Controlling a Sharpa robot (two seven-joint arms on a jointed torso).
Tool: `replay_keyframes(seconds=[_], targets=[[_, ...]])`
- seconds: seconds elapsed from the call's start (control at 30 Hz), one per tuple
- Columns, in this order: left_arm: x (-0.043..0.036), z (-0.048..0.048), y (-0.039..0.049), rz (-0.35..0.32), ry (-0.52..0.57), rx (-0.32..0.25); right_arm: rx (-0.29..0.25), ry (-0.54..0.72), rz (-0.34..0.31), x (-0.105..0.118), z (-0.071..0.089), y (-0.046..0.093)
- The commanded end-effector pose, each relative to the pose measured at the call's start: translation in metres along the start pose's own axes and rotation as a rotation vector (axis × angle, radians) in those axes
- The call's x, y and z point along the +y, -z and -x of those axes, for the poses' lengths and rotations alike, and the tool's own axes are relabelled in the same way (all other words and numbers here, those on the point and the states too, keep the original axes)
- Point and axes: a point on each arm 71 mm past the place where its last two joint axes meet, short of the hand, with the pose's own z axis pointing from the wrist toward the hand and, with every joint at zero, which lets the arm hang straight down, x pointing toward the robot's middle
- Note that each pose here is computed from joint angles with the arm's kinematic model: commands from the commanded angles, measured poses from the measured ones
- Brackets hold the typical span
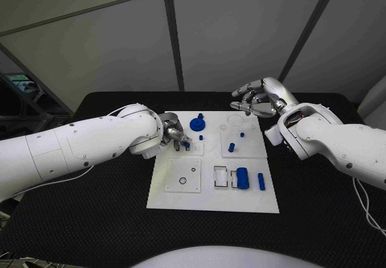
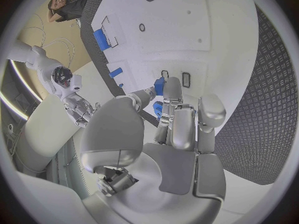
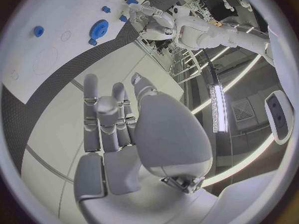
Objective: Assemble the parts on the task board
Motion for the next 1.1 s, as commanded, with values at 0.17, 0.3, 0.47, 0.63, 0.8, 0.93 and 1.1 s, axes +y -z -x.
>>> replay_keyframes(seconds=[0.17,0.3,0.47,0.63,0.8,0.93,1.1], targets=[[-0.0011,-0.0002,0.0005,0.004,-0.03,-0.022,0.009,-0.004,0.002,0.0006,0.0001,-0.0003],[-0.0017,-0.0017,0.0006,0.006,-0.043,-0.011,0.014,-0.009,-0.002,0.0001,-0.0002,-0.0004],[-0.0024,-0.0032,0.0006,0.005,-0.055,0.002,0.016,-0.013,-0.004,-0.0005,-0.0003,-0.0007],[-0.0033,-0.004,0.0002,0.005,-0.063,0.008,0.019,-0.016,-0.006,-0.0008,-0.0007,-0.0011],[-0.0039,-0.0041,-0.0006,0.007,-0.07,0.008,0.022,-0.027,-0.011,-0.0012,-0.0014,-0.0016],[-0.004,-0.0045,-0.0009,0.009,-0.075,0.012,0.024,-0.029,-0.013,-0.0014,-0.0015,-0.0019],[-0.0043,-0.005,-0.0007,0.009,-0.083,0.017,0.024,-0.031,-0.014,-0.0016,-0.0017,-0.0021]])
